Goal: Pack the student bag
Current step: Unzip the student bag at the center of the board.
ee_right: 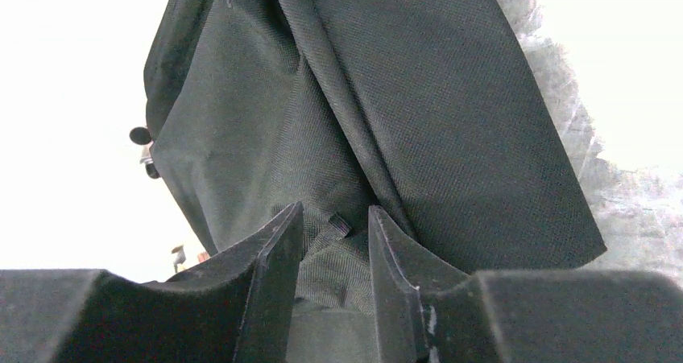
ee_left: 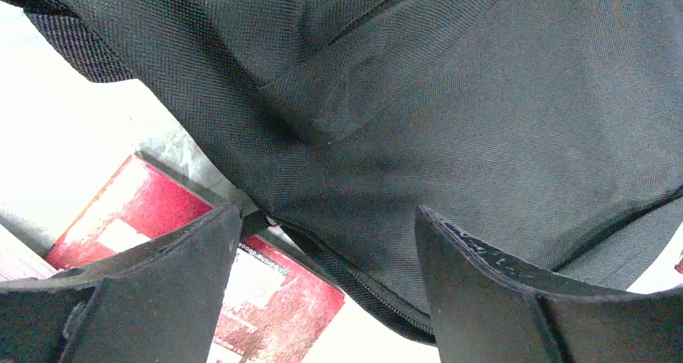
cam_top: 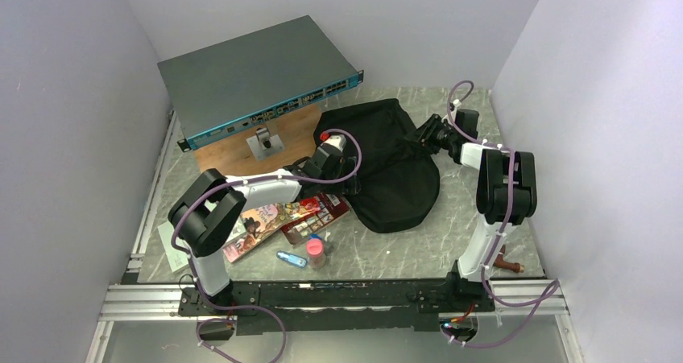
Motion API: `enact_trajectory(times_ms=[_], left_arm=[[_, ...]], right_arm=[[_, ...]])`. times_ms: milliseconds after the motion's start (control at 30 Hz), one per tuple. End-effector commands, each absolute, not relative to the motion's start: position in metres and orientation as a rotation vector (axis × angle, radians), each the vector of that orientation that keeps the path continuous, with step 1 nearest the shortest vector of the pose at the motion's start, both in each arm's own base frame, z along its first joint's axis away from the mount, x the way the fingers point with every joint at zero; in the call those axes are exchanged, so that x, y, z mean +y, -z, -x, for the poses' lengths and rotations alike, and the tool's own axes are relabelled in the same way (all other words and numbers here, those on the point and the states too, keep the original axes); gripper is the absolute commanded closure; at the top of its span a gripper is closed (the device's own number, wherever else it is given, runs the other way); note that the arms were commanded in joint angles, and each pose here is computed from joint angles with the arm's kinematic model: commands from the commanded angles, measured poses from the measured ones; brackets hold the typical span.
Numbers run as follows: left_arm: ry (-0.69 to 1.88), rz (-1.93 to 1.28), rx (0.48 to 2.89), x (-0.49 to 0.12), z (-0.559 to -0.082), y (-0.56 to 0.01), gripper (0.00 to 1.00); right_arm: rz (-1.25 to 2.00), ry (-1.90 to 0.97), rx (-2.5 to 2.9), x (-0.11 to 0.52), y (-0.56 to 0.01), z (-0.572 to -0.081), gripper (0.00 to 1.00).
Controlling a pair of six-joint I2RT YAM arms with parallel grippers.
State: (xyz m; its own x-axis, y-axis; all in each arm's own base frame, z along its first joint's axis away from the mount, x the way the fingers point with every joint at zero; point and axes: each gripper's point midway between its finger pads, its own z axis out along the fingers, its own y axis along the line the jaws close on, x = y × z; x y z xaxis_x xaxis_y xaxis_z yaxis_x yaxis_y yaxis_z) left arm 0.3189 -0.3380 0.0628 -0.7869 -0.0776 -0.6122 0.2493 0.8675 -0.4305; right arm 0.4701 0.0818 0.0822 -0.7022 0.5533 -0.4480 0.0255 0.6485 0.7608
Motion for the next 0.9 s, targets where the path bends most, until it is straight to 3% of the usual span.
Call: enact_trajectory(times_ms=[0,233,400,867], left_arm=[[0.701,-0.134,2.36,-0.347,-0.326,-0.074,0.15],[0.69,-0.142,2.352,-0.346,-0.329,-0.077,0.13],[0.683,-0.151,2.352,-0.345,-0.329,-0.076,0.13],[0.653,-0.172,2.361,-0.34,-0.331,-0.077,0.14]], right_arm=[[-0.37,-1.119,2.079,0.095,-0.109,-0.481,0.64],[-0.353,-1.211,2.042,0.103,-0.119,-0.474,0.75],[-0.356,-1.212,2.055,0.103,-0.111,-0.472,0.77],[-0.312,-1.081,2.116,0.103,-0.093,-0.481,0.66]])
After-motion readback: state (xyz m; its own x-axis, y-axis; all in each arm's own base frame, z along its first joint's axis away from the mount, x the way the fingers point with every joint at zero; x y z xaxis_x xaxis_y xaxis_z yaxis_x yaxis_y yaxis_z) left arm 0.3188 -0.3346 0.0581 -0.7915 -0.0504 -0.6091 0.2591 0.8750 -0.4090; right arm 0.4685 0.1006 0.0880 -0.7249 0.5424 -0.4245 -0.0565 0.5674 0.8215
